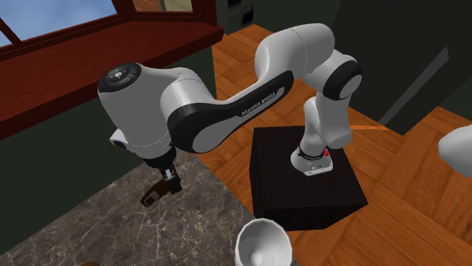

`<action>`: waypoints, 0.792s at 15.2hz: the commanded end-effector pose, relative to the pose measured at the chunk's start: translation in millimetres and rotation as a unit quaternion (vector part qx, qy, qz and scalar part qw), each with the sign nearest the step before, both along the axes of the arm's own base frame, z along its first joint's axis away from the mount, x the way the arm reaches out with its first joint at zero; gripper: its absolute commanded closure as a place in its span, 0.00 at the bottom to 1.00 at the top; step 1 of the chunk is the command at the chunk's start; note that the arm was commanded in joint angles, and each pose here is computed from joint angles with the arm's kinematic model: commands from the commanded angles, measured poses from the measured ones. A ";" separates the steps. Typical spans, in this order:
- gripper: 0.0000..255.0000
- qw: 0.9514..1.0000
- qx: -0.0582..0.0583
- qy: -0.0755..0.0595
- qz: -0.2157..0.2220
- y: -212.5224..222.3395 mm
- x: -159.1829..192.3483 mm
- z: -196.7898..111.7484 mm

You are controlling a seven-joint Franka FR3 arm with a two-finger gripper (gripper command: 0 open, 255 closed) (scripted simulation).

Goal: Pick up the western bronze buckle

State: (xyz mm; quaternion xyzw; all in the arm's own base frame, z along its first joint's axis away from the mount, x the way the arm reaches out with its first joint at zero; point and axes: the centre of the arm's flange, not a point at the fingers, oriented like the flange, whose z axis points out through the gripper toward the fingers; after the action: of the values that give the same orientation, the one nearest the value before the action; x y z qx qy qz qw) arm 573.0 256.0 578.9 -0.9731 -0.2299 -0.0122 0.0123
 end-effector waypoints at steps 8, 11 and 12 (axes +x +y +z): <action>1.00 1.000 0.000 0.000 0.001 1.9 0.3 -30.1; 1.00 1.000 0.000 0.000 0.001 1.8 0.4 -30.0; 1.00 1.000 0.000 0.000 0.001 1.8 0.4 -30.0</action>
State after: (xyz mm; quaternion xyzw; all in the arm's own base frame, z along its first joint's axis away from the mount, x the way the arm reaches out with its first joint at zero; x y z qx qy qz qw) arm 573.4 257.8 548.8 -0.9728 -0.2310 -0.0121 0.0121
